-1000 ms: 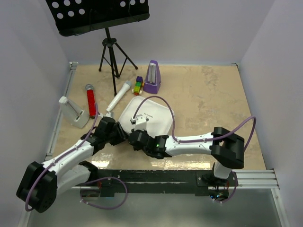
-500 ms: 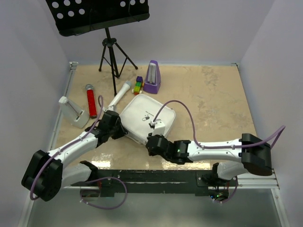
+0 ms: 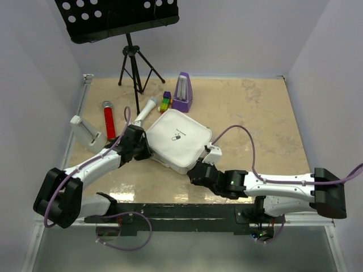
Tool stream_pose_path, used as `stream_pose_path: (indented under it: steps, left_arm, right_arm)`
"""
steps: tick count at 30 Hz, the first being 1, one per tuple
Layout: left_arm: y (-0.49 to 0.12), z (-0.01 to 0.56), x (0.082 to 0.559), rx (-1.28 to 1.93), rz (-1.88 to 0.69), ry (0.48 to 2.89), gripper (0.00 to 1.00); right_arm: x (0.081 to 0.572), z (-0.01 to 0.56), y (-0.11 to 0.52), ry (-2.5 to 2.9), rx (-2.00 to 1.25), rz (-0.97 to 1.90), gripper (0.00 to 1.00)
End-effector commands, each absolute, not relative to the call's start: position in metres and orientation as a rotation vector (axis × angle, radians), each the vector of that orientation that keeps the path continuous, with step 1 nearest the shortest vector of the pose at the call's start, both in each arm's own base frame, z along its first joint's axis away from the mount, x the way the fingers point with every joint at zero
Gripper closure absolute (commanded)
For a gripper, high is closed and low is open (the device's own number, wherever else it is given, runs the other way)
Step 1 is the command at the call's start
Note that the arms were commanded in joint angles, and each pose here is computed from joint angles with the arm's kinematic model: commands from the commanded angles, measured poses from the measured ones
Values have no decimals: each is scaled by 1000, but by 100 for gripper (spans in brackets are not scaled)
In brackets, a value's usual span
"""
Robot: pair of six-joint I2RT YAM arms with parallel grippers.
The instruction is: Organize the medicine kit
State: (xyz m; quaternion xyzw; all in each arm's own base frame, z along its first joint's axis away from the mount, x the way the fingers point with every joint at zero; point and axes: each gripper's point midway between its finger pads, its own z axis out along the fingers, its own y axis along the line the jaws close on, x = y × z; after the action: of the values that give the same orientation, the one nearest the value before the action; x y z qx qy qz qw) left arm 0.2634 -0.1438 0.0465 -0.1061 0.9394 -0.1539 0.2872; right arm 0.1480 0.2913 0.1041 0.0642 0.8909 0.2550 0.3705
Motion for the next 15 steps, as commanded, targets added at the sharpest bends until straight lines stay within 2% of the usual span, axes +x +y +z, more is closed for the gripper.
stream_pose_path:
  steps: [1, 5, 6, 7, 9, 10, 13, 15]
  left_arm:
    - [-103, 52, 297, -310, -180, 2419, 100]
    - [-109, 60, 306, -280, -200, 2423, 100]
    - [-112, 66, 306, -276, -225, 2413, 90]
    - [-114, 69, 304, -275, -246, 2407, 72]
    - [-118, 80, 298, -290, -312, 2378, 49]
    - [-119, 84, 294, -299, -337, 2366, 34]
    - [-125, 93, 279, -319, -434, 2351, 21]
    - [-129, 92, 267, -334, -476, 2357, 18]
  right_arm:
    - [159, 100, 252, 2249, 318, 576, 100]
    - [165, 105, 262, 2231, 244, 631, 100]
    - [165, 107, 267, 2229, 221, 636, 100]
    - [167, 108, 271, 2227, 201, 622, 100]
    - [171, 106, 279, 2232, 145, 579, 100]
    - [172, 104, 284, 2239, 111, 558, 100]
    - [172, 105, 304, 2236, 28, 551, 100]
    - [175, 105, 316, 2233, -14, 541, 100]
